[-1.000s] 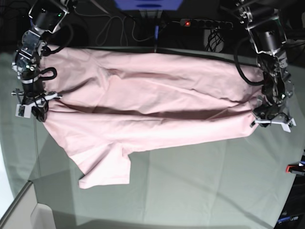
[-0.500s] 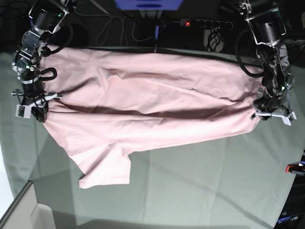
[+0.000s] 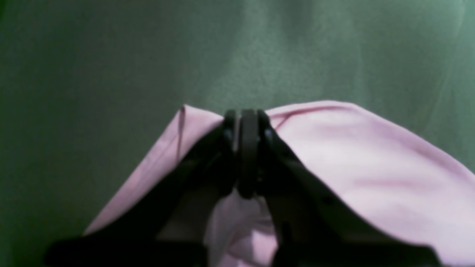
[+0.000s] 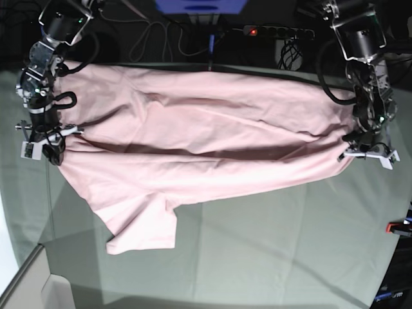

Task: Layout the t-shirt on the table in an organized manner, then fold the t-shirt properly
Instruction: 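Lower the folded edge and open both grippers, then move both grippers along the folded shirt's sides to grasp again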

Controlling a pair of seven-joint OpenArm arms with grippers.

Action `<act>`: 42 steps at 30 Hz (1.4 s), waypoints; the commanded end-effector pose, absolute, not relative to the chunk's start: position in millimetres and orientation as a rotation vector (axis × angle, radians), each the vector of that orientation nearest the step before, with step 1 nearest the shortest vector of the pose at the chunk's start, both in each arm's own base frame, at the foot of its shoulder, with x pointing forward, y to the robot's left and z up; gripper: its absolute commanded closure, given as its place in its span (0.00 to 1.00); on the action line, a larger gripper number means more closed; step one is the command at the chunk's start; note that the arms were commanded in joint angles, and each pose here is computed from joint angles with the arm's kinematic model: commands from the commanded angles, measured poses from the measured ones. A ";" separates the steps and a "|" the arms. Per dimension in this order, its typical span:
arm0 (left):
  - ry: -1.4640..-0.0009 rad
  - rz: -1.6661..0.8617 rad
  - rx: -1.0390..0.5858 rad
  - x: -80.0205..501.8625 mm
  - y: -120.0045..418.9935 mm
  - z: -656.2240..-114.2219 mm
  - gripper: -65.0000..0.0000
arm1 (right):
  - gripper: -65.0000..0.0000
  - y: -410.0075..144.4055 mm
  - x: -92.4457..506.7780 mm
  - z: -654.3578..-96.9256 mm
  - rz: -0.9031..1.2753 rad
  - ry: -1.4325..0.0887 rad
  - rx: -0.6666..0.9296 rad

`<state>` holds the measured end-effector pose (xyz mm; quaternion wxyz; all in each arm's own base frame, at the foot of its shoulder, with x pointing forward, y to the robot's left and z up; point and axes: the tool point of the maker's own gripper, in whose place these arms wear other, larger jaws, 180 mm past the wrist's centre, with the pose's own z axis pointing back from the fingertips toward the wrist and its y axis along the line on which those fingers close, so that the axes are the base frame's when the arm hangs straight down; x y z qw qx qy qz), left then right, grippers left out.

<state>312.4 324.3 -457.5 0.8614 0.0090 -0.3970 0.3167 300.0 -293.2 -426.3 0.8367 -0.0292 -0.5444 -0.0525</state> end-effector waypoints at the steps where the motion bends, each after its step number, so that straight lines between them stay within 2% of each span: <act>1: -0.889 0.653 0.034 323.5 333.9 -440.3 1.00 | 1.00 -301.6 309.0 -408.3 -0.106 -1.215 -0.078; 10: -1.055 0.586 0.055 345.3 337.2 -376.7 1.00 | 0.99 -301.7 331.8 -390.2 -0.100 -1.258 -0.079; 16: -1.096 0.542 0.030 368.3 334.6 -333.6 1.00 | 0.72 -296.8 368.6 -376.0 -0.001 -1.196 -0.076; 19: -1.106 0.534 0.012 377.9 331.3 -319.8 1.00 | 0.62 -302.3 382.8 -358.1 0.002 -1.227 -0.095; 31: -1.108 0.545 0.007 384.0 333.4 -319.6 1.00 | 0.60 -293.0 376.0 -363.3 0.041 -1.186 -0.094; 38: -1.127 0.544 -0.004 392.5 332.2 -309.8 1.00 | 0.44 -264.6 413.6 -390.8 0.128 -1.094 0.011; 42: -1.143 0.542 -0.006 395.8 331.9 -303.0 1.00 | 0.42 -269.6 430.3 -407.6 0.080 -1.034 0.066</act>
